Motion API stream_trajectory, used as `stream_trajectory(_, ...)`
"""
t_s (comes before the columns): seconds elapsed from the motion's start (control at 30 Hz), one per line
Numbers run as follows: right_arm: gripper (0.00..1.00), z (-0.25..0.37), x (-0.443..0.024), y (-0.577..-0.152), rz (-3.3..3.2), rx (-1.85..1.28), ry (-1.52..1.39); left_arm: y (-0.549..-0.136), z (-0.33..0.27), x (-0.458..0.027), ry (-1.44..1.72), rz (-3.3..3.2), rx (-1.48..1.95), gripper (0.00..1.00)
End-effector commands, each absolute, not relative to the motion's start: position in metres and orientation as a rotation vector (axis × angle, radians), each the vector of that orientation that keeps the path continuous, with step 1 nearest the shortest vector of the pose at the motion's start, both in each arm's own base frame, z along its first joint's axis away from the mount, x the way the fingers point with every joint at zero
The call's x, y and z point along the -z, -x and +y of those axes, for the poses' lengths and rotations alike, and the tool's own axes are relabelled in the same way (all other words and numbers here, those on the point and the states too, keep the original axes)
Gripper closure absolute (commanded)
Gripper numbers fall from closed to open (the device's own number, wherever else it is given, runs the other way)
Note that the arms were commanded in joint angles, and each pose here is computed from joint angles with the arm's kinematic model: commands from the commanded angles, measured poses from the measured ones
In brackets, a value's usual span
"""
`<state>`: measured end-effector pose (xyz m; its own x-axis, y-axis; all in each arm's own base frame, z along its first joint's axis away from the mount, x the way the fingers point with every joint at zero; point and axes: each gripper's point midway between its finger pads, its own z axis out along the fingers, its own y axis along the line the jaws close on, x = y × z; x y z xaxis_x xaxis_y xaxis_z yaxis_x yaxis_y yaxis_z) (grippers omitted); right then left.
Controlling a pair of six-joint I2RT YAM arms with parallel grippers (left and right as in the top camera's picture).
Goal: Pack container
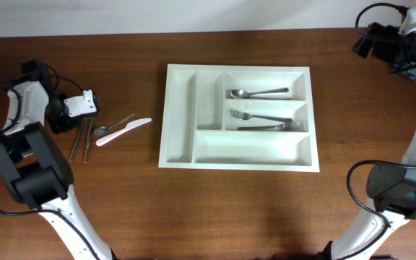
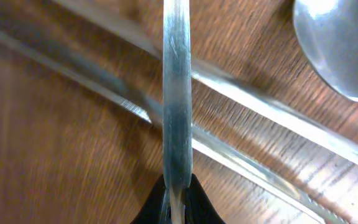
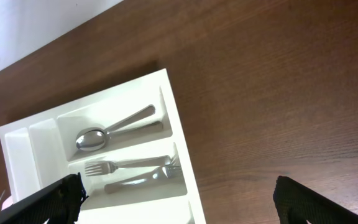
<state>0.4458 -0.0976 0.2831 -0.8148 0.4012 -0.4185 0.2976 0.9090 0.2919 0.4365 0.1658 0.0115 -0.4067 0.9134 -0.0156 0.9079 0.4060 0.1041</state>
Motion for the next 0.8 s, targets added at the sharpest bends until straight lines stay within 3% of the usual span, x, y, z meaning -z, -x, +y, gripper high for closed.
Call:
stream_trajectory(0.0, 0.01, -0.093, -0.280, -0.448, 2.595, -0.316, -0.501, -0.450, 0.169, -0.079, -1.429, 2.591, -0.290, 0.98)
stream_trajectory(0.23, 0.01, -0.092, -0.280, -0.447, 2.599, -0.317, -0.503, -0.458, 0.118, -0.193, -1.054, 2.454, -0.289, 0.98)
stream_trajectory(0.4, 0.01, -0.093, -0.280, -0.447, 2.599, -0.317, -0.503, -0.447, 0.007, -0.241, -0.901, 2.377, 0.020, 0.98)
stream_trajectory(0.6, 0.01, -0.093, -0.280, -0.447, 2.598, -0.317, -0.503, -0.440, -0.117, -0.225, -0.998, 2.367, 0.245, 0.98)
stream_trajectory(0.77, 0.01, -0.093, -0.280, -0.447, 2.599, -0.317, -0.503, -0.440, -0.166, -0.174, -0.750, 2.605, 0.287, 0.98)
